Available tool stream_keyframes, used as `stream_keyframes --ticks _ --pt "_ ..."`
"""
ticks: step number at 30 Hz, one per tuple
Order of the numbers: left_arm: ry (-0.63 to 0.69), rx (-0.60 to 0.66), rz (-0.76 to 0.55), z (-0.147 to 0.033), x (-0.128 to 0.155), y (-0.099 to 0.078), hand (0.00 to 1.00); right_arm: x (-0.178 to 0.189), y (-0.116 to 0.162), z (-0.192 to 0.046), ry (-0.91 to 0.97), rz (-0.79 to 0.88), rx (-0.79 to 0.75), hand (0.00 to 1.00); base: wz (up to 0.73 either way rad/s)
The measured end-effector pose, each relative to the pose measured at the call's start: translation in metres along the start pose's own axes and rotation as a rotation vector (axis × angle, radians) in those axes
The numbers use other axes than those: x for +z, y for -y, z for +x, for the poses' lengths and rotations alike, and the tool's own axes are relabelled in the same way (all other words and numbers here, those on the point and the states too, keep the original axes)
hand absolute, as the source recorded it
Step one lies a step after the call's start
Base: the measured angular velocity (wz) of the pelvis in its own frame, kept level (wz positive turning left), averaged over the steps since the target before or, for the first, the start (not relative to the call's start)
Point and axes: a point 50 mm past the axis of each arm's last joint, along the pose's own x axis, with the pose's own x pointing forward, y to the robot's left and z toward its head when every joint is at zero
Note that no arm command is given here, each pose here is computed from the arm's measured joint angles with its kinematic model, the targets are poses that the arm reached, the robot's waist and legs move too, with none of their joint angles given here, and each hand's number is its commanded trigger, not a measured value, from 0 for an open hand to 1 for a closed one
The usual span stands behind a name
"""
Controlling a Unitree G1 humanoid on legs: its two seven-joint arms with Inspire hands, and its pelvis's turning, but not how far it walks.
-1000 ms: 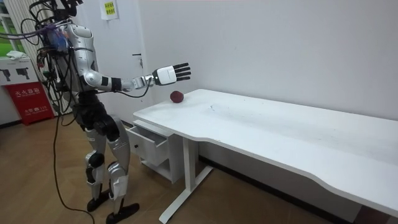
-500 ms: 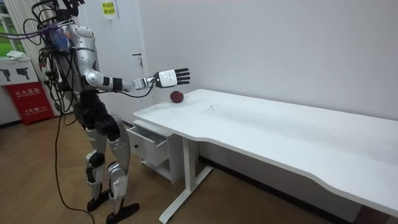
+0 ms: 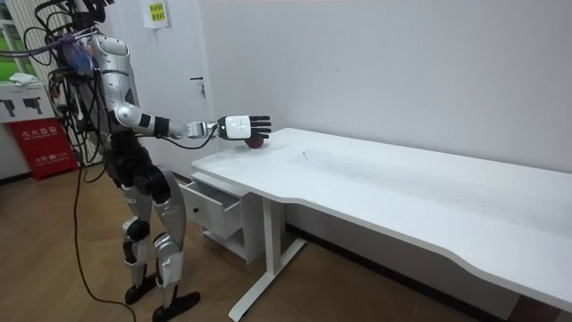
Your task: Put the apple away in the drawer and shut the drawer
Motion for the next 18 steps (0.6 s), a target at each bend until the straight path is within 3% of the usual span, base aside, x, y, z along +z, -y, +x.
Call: stream_keyframes --ticks 14,18 --pt "-0.008 -0.009 -0.002 0.0 -0.001 0.0 0.0 -0.001 0.0 0.0 -0.004 0.003 0.0 0.0 0.0" --pt "-0.012 -0.01 -0.002 0.0 -0.002 0.001 0.0 -0.016 -0.004 -0.006 -0.072 0.0 0.0 0.0 0.0"
